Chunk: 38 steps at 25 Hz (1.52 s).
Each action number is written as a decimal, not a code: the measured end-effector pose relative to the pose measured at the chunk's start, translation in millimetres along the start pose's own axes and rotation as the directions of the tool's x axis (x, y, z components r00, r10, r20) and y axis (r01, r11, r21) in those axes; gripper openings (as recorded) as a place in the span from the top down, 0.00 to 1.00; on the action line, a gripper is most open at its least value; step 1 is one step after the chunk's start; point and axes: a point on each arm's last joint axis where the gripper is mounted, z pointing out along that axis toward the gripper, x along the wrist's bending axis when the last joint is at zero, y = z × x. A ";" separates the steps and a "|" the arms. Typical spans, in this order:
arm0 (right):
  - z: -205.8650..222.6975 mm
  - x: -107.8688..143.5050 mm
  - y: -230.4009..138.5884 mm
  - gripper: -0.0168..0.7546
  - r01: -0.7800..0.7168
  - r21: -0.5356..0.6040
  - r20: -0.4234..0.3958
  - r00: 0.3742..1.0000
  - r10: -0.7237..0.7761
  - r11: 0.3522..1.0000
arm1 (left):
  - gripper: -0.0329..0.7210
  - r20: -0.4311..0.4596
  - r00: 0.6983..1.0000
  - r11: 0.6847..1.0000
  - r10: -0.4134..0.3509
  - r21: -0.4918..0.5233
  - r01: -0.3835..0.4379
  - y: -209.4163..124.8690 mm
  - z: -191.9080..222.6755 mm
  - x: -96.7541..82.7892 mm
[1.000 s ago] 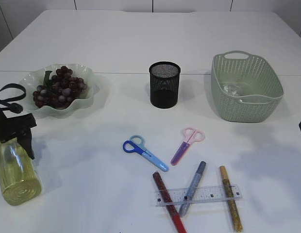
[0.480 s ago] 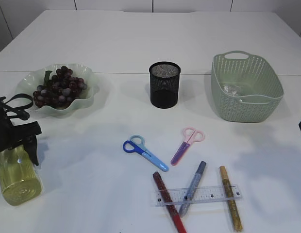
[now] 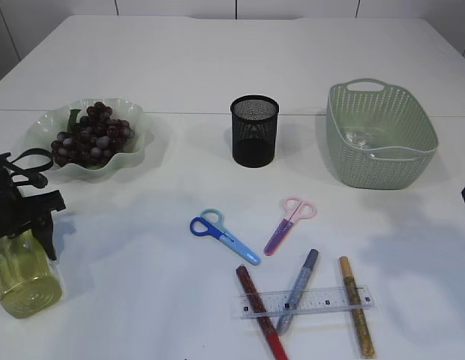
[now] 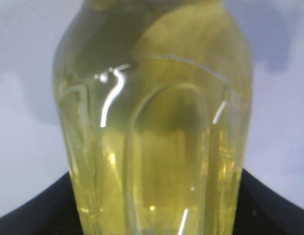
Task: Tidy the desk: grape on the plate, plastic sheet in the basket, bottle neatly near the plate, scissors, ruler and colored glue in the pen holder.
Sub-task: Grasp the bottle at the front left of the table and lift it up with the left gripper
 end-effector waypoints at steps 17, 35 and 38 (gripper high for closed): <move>0.0 0.0 0.6 0.25 0.000 -0.007 0.001 1.000 0.000 1.000 | 0.38 -0.040 0.998 0.998 0.047 -0.030 -0.048 4.0 -2.0 2.4; 0.0 -0.1 1.1 0.25 0.002 -0.012 0.001 1.000 -0.002 1.000 | 0.38 -0.205 0.881 0.895 0.426 -0.050 -0.444 -1.9 -28.1 24.1; 0.0 -0.1 1.1 0.25 0.002 -0.012 0.001 1.000 -0.002 1.000 | 0.38 -0.186 0.881 0.882 0.436 -0.108 -0.459 -10.1 -38.1 28.9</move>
